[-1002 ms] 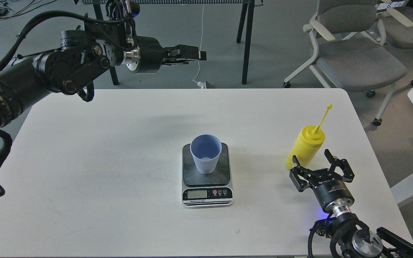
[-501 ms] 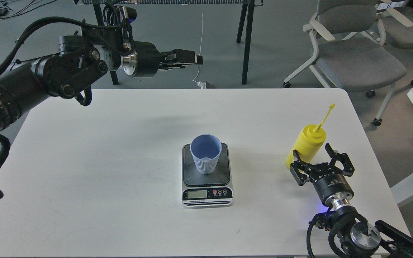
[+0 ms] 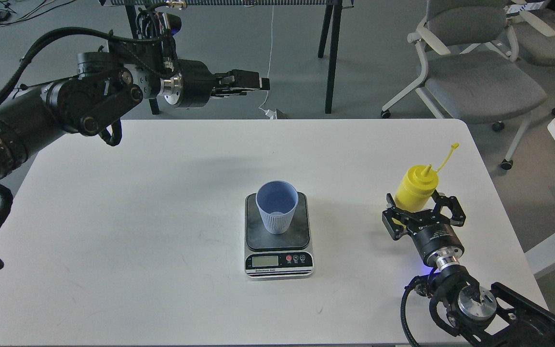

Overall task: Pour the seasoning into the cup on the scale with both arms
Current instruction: 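Bring the right gripper down beside the yellow squeeze bottle, then lift the yellow bottle and tip it nozzle-down toward the cup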

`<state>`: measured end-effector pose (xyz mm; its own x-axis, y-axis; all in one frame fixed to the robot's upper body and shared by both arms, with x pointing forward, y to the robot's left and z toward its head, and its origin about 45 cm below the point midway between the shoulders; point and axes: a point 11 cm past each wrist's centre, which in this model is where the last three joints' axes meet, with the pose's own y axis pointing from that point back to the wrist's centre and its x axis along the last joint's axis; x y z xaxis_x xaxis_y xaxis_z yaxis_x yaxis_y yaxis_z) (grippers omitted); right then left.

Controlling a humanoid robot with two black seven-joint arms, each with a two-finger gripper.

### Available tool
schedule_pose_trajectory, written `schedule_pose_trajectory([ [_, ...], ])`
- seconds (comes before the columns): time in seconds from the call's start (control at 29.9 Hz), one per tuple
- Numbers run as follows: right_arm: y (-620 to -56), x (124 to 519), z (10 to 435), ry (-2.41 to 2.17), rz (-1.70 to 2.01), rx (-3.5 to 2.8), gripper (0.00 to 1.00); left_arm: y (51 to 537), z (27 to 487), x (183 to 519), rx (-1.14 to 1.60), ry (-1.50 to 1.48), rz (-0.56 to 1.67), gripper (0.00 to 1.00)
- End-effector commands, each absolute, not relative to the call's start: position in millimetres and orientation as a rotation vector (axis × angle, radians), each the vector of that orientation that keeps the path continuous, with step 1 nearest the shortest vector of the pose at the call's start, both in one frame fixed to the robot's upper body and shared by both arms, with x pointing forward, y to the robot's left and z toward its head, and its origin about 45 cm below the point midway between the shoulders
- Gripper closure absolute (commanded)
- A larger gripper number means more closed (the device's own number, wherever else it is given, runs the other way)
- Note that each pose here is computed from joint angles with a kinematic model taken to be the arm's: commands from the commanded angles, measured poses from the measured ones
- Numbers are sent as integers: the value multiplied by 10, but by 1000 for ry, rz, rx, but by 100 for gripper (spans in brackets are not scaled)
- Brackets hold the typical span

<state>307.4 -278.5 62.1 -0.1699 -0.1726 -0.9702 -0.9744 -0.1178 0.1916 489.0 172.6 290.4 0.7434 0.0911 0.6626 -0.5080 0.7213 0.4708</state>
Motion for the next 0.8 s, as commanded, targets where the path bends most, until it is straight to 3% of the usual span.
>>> schedule_pose_trajectory([
  [0.0, -2719, 3087, 633, 1392, 1369, -1384, 61, 1728, 2886, 4883, 692, -653, 358, 28],
  [0.07, -2689, 3093, 648, 1382, 1370, -1394, 80, 1742, 2885, 4886, 695, -653, 360, 28],
  [0.13, -2661, 3104, 683, 1366, 1370, -1398, 87, 1737, 2885, 4883, 694, -653, 358, 28],
  [0.27, -2713, 3245, 1016, 1287, 1313, -1433, 91, 1749, 2871, 4881, 696, -650, 359, 28],
  [0.57, -3747, 4142, 3127, 1309, 649, -1973, 90, 1791, 2887, 4892, 698, -650, 369, 28],
  [0.63, -3729, 4237, 3615, 1318, 432, -2181, 90, 1768, 2882, 4888, 695, -650, 365, 28],
  [0.77, -3417, 4341, 4018, 1305, 100, -2520, 90, 1739, 2876, 4881, 692, -650, 360, 28],
])
